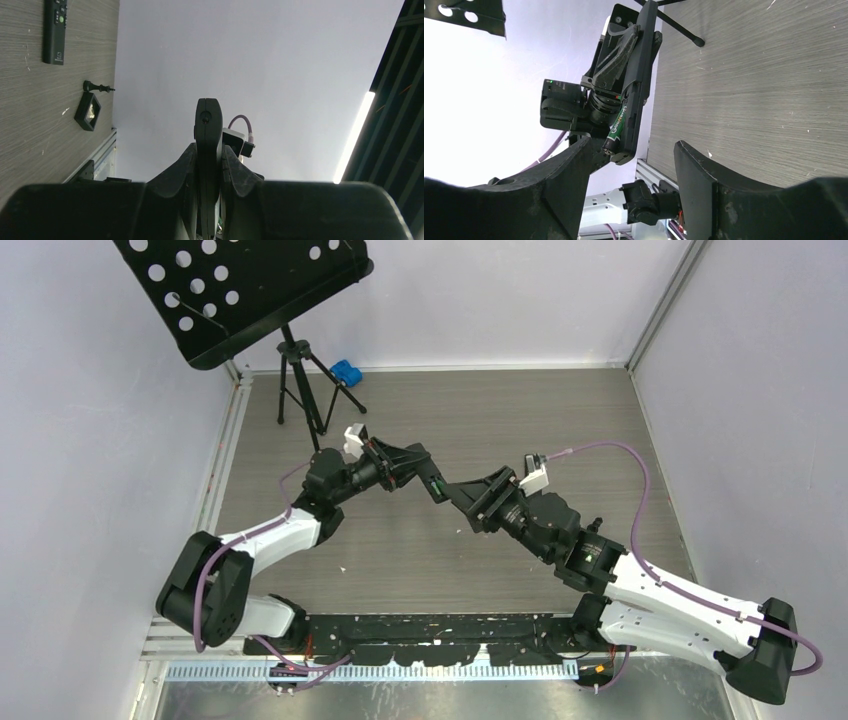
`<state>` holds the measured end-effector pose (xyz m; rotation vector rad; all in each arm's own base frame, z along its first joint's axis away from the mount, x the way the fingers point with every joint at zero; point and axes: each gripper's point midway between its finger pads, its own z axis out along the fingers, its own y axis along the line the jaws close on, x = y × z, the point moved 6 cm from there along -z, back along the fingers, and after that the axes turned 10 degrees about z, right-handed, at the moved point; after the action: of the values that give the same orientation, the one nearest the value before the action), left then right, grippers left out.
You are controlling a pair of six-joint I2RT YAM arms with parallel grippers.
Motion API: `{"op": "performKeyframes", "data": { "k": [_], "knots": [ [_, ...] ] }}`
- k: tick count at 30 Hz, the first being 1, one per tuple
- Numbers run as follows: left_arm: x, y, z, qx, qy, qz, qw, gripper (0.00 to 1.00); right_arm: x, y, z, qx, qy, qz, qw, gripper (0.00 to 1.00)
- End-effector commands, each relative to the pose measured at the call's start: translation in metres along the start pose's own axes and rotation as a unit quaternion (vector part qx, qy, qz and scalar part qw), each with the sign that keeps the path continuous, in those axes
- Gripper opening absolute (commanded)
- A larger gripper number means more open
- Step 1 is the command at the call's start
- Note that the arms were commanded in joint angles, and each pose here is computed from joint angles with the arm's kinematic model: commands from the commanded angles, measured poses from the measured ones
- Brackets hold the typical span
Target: Load the batteries into the remote control
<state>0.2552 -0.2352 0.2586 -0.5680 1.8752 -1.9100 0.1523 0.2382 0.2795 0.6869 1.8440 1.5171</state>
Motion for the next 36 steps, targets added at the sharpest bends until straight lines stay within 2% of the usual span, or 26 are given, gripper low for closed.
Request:
{"op": "performKeyframes", "data": {
  "k": [1,5,17,30,36],
  "knots": [
    [-0.002,-0.012,0.0,0.035,-0.001,0.007,0.999,0.0,-0.01,0.02,0.0,-0.042,-0.035,0.027,0.998,0.62],
    [-0.001,-0.014,-0.001,0.039,0.001,0.008,0.999,0.0,-0.01,0.02,0.002,-0.04,-0.036,0.029,0.998,0.6],
    [0.003,-0.024,-0.002,0.053,0.01,0.021,0.998,0.0,-0.008,0.013,0.012,-0.02,-0.036,0.034,0.999,0.4],
    [0.008,-0.045,-0.006,0.085,0.019,0.06,0.994,0.0,-0.004,-0.01,0.025,0.017,-0.028,0.038,0.999,0.25],
    [0.008,-0.045,-0.006,0.087,0.019,0.088,0.992,0.0,-0.005,-0.014,0.023,0.018,-0.023,0.033,0.999,0.08]
  ]
}}
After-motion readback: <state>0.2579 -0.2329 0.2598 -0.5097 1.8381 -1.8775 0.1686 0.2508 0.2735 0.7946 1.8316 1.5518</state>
